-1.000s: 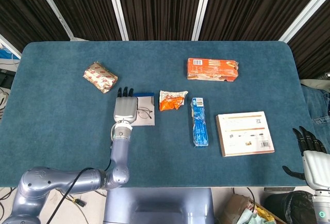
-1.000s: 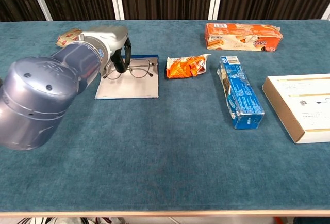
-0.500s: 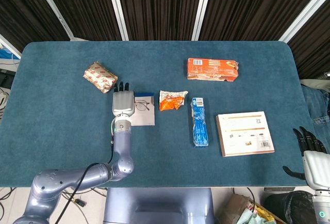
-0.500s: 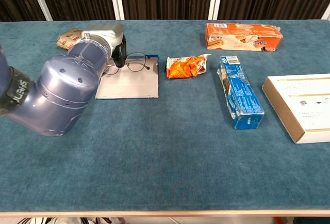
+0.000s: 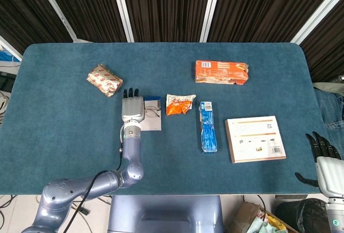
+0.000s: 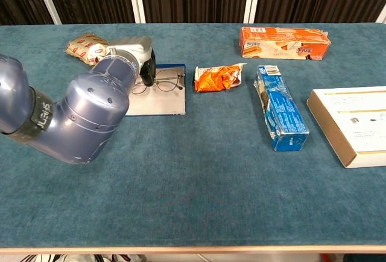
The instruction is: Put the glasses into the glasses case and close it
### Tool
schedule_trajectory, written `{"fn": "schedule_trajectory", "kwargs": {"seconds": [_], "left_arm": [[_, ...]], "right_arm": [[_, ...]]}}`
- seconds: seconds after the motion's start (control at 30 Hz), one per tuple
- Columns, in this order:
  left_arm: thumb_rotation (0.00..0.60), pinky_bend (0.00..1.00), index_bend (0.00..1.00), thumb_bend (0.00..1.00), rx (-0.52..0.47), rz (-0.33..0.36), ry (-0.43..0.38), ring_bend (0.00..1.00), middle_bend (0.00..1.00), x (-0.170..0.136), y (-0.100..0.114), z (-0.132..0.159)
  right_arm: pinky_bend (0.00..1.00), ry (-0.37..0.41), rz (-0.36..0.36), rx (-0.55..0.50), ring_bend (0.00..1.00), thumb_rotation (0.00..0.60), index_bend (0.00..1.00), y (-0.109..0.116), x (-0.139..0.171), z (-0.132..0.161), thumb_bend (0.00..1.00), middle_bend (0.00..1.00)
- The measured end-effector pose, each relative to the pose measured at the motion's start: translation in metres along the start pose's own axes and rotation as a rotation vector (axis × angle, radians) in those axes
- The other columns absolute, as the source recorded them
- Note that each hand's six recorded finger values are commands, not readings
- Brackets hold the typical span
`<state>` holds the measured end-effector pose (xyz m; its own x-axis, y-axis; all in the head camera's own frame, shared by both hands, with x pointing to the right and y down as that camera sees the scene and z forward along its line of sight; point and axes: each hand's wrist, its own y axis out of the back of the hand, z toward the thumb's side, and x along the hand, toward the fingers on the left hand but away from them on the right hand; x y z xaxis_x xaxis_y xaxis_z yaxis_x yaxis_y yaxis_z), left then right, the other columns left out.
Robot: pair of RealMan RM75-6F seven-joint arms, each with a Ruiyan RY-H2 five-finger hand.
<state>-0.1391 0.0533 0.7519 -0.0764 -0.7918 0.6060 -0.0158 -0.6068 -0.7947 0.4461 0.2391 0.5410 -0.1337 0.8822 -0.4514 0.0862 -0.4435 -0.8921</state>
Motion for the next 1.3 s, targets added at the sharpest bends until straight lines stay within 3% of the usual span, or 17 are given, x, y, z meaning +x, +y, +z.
{"fn": "schedule_trajectory", "kwargs": {"seconds": [0.73, 1.03, 1.3], "left_arm": [[0.6, 0.03, 0.53, 0.45, -0.027, 0.043, 0.032, 0.01, 0.13, 0.0094, -0.0005, -0.0032], [0.6, 0.02, 0.28, 0.45, -0.024, 0.042, 0.038, 0.0, 0.12, 0.0101, -0.0031, -0.0039], [0.6, 0.02, 0.22, 0.44, -0.031, 0.034, 0.024, 0.0, 0.11, 0.0066, -0.0052, 0.0]], "right_arm": [[0.16, -0.006, 0.004, -0.001, 0.08, 0.6, 0.0, -0.0003, 0.0006, -0.0007, 0.19, 0.0], [0.16, -0.008, 0.006, -0.002, 0.08, 0.6, 0.0, -0.0004, 0.0005, -0.0009, 0.19, 0.0], [0.16, -0.008, 0.005, -0.003, 0.08, 0.6, 0.0, -0.0001, 0.0005, -0.0009, 0.19, 0.0]]}}
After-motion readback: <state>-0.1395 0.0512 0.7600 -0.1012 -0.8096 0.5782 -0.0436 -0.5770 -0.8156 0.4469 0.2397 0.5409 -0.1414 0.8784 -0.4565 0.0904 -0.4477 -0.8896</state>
